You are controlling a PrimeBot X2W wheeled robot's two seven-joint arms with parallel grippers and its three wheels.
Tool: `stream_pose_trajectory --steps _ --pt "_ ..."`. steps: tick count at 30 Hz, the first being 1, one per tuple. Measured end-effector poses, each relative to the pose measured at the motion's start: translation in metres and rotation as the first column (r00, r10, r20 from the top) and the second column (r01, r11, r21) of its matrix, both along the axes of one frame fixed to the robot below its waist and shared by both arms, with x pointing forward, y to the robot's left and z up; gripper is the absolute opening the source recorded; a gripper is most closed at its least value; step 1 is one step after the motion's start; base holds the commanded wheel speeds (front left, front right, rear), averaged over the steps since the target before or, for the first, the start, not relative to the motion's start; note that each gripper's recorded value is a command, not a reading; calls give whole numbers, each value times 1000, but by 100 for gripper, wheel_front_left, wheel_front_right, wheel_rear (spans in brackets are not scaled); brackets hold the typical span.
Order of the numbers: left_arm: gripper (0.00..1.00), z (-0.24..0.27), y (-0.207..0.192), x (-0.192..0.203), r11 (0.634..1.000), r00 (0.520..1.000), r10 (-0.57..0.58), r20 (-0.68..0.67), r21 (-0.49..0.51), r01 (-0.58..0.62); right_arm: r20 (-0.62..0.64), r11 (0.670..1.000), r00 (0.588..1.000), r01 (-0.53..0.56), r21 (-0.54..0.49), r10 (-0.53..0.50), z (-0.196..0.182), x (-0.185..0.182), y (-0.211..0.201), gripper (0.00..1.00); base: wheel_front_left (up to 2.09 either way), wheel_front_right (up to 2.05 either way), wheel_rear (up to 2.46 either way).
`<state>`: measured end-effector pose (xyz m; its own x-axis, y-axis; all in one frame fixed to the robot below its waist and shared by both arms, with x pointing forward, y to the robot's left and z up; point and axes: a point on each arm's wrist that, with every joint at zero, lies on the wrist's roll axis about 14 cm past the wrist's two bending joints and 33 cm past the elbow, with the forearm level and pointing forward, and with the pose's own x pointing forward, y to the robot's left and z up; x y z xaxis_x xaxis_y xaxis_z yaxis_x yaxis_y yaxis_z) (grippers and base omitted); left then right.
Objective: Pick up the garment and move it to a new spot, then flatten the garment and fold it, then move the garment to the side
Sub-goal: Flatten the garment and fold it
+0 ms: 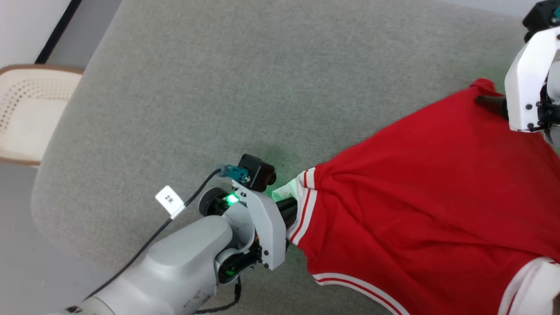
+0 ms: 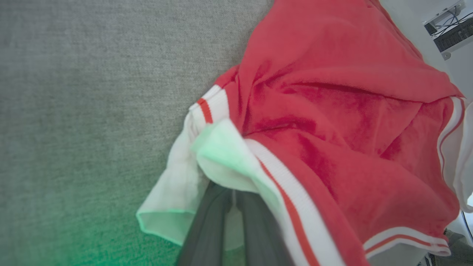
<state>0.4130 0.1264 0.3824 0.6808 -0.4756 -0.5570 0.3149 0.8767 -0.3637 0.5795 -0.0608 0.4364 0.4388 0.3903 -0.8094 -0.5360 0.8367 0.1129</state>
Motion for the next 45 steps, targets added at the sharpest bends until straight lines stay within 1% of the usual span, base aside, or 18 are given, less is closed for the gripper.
stream_pose_trajectory --steps 5,8,9,10,11,14,21,24,27,29,32,35,37,40,42,45 --pt "2 -3 2 1 1000 1000 13 -6 -6 -13 -150 998 988 15 -67 -25 -31 -6 1 100 0 0 0" --pt "3 -4 3 2 1000 1000 19 -11 -10 -20 -183 998 983 22 -65 -33 -35 -5 5 100 0 0 0" --pt "2 -5 3 2 1000 1000 21 -13 -12 -21 -185 998 982 21 -67 -33 -36 -5 6 47 0 0 0" --pt "2 -5 3 2 1000 1000 22 -14 -13 -23 -183 997 982 24 -69 -36 -37 -4 6 7 0 0 0" --pt "2 -5 3 2 1000 1000 23 -14 -13 -23 -179 997 983 27 -66 -39 -38 -3 6 0 0 0 0" --pt "0 -6 3 3 1000 1000 21 -16 -13 -22 -174 997 984 41 -59 -51 -36 -1 4 0 0 0 0" --pt "0 -5 5 6 1000 1000 17 -24 -7 -17 -120 997 990 69 -22 -71 -26 2 1 0 0 0 0" --pt "0 2 12 15 1000 1000 8 -10 22 -8 -66 997 995 81 11 -80 -12 5 0 0 0 0 0" --pt "0 14 32 28 996 1000 13 15 86 -14 18 995 996 85 52 -86 9 9 0 0 0 0 0" --pt "0 25 45 37 992 999 13 31 127 -17 68 993 994 85 82 -90 24 10 0 0 0 0 0" --pt "0 50 54 55 985 997 -8 74 173 -5 154 990 983 84 117 -101 50 12 -4 0 0 0 0" --pt "0 79 61 73 976 992 -32 121 216 6 261 985 958 82 154 -120 81 15 -11 0 0 0 0" --pt "0 98 64 84 969 987 -52 150 248 13 331 980 933 83 183 -141 103 16 -18 0 0 0 0" --pt "0 125 64 98 960 979 -74 189 280 18 404 975 900 86 207 -165 129 13 -31 0 0 0 0" --pt "0 142 63 106 954 972 -90 217 299 21 452 972 873 90 217 -182 144 10 -40 0 0 0 0" --pt "0 168 58 116 940 958 -127 258 340 33 529 968 823 93 232 -206 171 6 -55 0 0 0 0"
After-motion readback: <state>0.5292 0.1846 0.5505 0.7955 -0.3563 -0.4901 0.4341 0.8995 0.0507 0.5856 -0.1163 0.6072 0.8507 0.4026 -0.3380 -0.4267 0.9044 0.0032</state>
